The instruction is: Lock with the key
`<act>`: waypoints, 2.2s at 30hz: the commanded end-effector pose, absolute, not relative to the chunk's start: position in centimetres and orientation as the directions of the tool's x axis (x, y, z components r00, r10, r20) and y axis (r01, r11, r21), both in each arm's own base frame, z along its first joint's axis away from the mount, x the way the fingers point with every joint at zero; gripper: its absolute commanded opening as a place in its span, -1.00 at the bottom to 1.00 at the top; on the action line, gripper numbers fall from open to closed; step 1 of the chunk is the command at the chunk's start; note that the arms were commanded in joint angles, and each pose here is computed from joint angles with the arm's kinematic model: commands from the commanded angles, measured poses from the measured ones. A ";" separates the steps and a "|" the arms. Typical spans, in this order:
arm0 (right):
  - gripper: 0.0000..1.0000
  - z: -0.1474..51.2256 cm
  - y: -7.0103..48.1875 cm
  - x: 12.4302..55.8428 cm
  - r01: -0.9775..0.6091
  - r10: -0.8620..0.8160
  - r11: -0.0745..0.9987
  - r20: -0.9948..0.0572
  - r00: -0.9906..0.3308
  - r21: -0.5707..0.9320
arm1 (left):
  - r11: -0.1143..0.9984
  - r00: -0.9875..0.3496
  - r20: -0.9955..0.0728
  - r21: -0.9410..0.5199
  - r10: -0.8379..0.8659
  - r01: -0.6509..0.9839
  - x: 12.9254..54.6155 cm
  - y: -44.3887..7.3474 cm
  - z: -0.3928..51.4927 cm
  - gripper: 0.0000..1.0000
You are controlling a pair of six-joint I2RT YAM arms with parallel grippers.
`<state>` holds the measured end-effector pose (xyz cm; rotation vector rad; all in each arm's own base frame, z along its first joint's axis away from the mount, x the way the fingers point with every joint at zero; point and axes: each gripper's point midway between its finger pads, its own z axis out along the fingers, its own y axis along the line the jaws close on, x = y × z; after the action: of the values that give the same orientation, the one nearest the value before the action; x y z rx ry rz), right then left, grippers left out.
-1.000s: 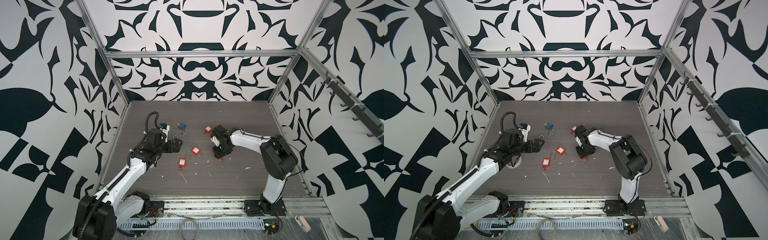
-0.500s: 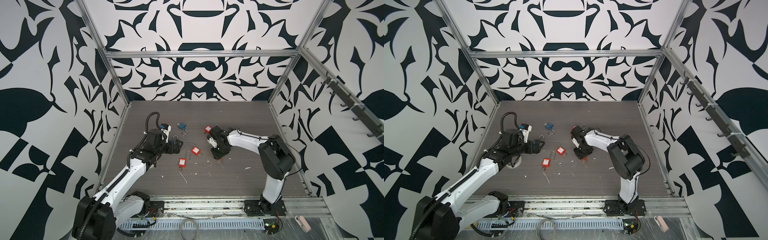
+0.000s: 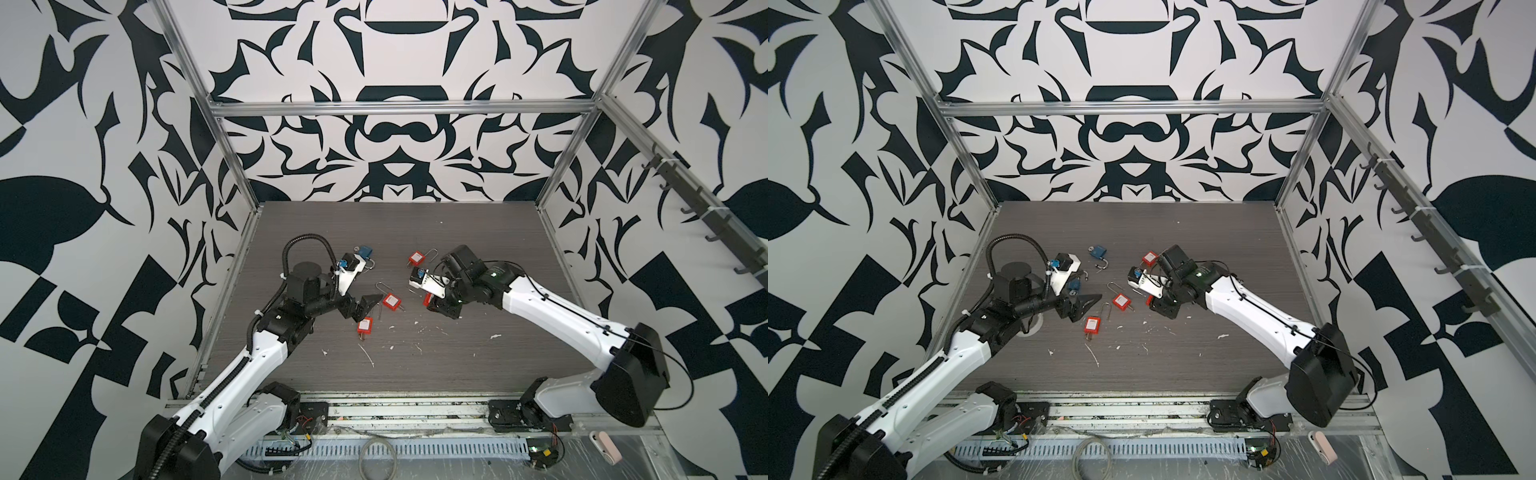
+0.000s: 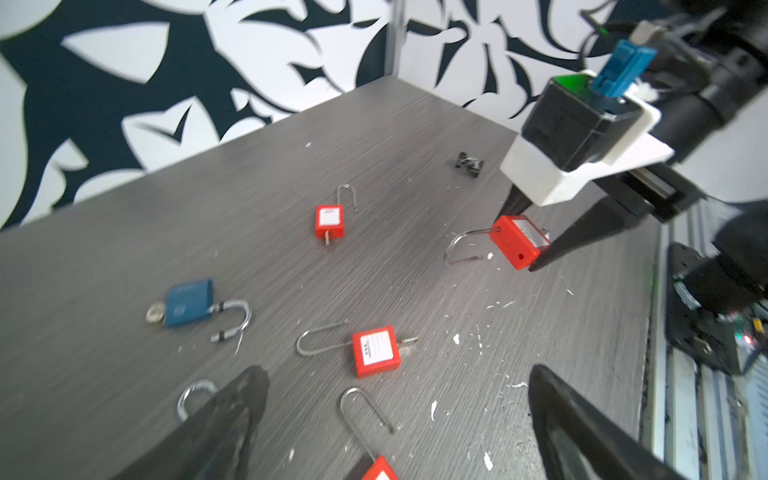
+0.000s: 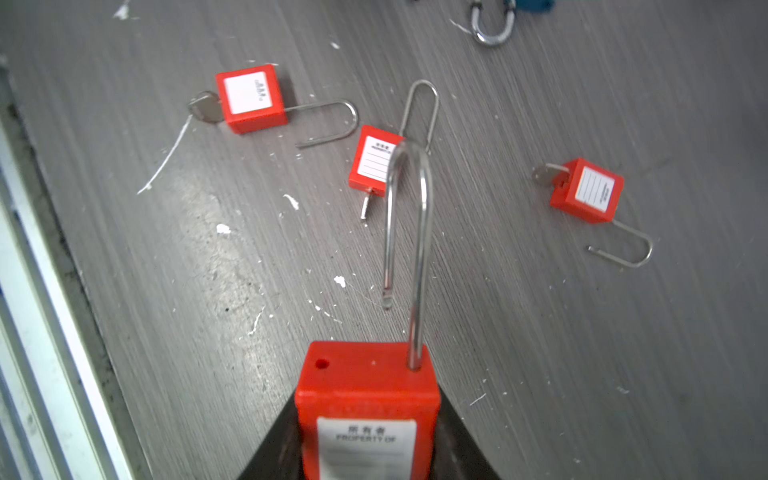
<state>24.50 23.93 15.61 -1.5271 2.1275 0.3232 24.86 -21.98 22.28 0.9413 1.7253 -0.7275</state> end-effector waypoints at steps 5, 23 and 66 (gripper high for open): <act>-0.41 19.2 25.5 22.1 -0.983 -0.788 0.129 -0.616 -0.020 -0.133 | 0.150 0.145 -0.956 0.188 0.255 0.971 20.0 -24.6 24.6 0.88; -0.44 19.6 26.1 20.8 -0.986 -0.792 0.043 -0.607 0.065 -0.162 | -0.008 0.113 -0.955 0.115 0.273 0.993 19.3 -28.8 23.2 0.11; -0.55 21.5 27.3 20.2 -0.978 -0.758 -0.005 -0.637 0.139 -0.207 | -0.032 0.048 -0.946 0.040 0.321 0.999 18.8 -29.9 20.7 -0.93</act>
<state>20.00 26.34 18.77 -1.8356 1.7602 0.4521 19.65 -29.84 20.98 1.4534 1.4040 -0.9809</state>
